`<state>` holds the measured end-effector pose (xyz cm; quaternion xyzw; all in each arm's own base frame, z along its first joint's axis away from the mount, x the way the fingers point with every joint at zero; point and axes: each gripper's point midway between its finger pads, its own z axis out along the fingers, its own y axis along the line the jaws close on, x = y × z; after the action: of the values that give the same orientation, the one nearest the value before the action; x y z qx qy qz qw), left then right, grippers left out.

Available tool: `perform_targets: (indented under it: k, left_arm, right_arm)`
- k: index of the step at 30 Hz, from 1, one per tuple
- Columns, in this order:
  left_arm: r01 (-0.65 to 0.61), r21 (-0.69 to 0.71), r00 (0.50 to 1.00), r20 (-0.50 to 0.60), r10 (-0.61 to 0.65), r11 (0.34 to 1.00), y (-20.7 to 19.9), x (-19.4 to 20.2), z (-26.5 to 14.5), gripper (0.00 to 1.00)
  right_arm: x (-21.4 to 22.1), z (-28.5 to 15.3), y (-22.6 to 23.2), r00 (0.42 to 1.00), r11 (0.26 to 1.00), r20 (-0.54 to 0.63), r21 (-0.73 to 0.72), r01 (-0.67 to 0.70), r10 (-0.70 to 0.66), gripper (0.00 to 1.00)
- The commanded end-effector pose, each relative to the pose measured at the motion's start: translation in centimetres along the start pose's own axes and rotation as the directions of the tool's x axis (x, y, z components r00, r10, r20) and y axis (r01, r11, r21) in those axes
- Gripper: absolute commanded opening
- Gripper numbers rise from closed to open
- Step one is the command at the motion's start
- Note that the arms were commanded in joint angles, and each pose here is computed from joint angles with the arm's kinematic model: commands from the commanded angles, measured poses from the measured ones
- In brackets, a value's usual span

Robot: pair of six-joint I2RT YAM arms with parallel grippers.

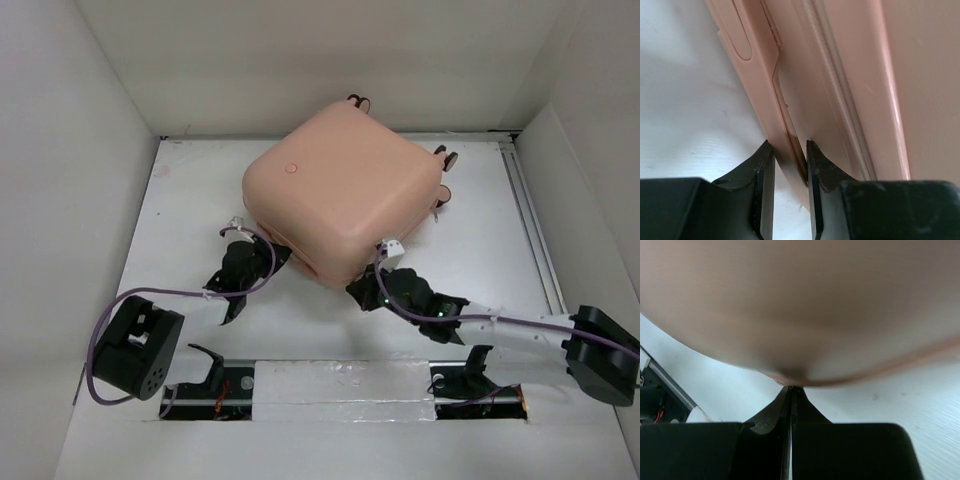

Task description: Pack the luggage

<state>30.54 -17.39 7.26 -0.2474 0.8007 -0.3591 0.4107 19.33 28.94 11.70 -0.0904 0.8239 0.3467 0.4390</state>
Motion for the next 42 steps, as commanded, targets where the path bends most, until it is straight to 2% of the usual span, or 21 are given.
perform_targets:
  k: [1, 6, 9, 11, 13, 17, 22, 29, 31, 37, 39, 41, 42]
  left_arm:
    - [-0.084, 0.173, 0.994, -0.056, 0.095, 0.981, -5.5, 3.6, -0.7, 0.0]
    - [-0.053, 0.148, 0.996, -0.06, 0.063, 0.988, -4.3, 5.3, -1.6, 0.0]
    - [-0.035, 0.186, 0.996, -0.07, 0.049, 0.982, -5.2, 5.9, -2.0, 0.0]
    - [-0.035, 0.205, 0.992, -0.11, 0.058, 0.978, -6.0, 7.4, -2.3, 0.0]
    - [-0.029, 0.233, 0.991, -0.118, 0.058, 0.972, -7.0, 8.0, -2.5, 0.0]
    - [-0.024, 0.271, 0.979, -0.188, 0.078, 0.962, -8.0, 10.0, -3.2, 0.0]
    - [-0.025, 0.282, 0.96, -0.263, 0.102, 0.959, -7.0, 11.6, -4.4, 0.0]
    - [-0.003, 0.353, 0.939, -0.322, 0.124, 0.935, -9.1, 14.9, -5.8, 0.0]
    - [0.034, 0.382, 0.941, -0.324, 0.099, 0.923, -10.2, 14.9, -6.0, 0.0]
    - [0.044, 0.394, 0.937, -0.335, 0.099, 0.918, -10.1, 15.2, -7.3, 0.0]
    - [0.033, 0.416, 0.934, -0.337, 0.121, 0.909, -11.0, 15.7, -8.0, 0.0]
    - [0.016, 0.38, 0.933, -0.338, 0.123, 0.925, -10.1, 15.7, -7.8, 0.0]
    - [-0.002, 0.376, 0.947, -0.297, 0.122, 0.927, -10.2, 14.8, -7.8, 0.0]
  right_arm:
    - [0.1, 0.4, 5.8, 0.997, 0.989, -0.071, -0.147, -0.025, 0.014, 0.0]
    - [-2.5, -0.5, 5.5, 1.0, 0.995, 0.015, -0.099, 0.013, -0.012, 0.0]
    - [-1.5, -0.3, 6.1, 1.0, 0.993, -0.024, -0.114, 0.014, -0.017, 0.0]
    - [-1.3, 0.6, 8.2, 0.999, 0.988, -0.03, -0.151, 0.011, -0.015, 0.0]
    - [0.2, 3.0, 8.1, 0.998, 0.994, -0.06, -0.106, 0.019, -0.025, 0.0]
    - [-0.4, 6.0, 8.8, 0.998, 0.998, -0.016, -0.033, 0.061, -0.061, 0.0]
    - [-2.3, 5.7, 10.7, 0.993, 0.994, 0.051, -0.002, 0.106, -0.105, 0.0]
    - [-5.3, 6.3, 12.3, 0.988, 0.996, 0.126, 0.017, 0.09, -0.091, 0.0]
    - [-5.4, 7.6, 12.8, 0.985, 0.993, 0.127, 0.033, 0.117, -0.12, 0.0]
    - [-5.5, 10.0, 11.6, 0.978, 0.987, 0.147, 0.08, 0.138, -0.149, 0.0]
    - [-5.8, 10.0, 11.6, 0.976, 0.989, 0.167, 0.079, 0.128, -0.14, 0.0]
    - [-6.5, 8.9, 11.5, 0.976, 0.99, 0.176, 0.073, 0.121, -0.132, 0.0]
    - [-6.5, 8.1, 11.4, 0.978, 0.992, 0.172, 0.064, 0.113, -0.122, 0.0]
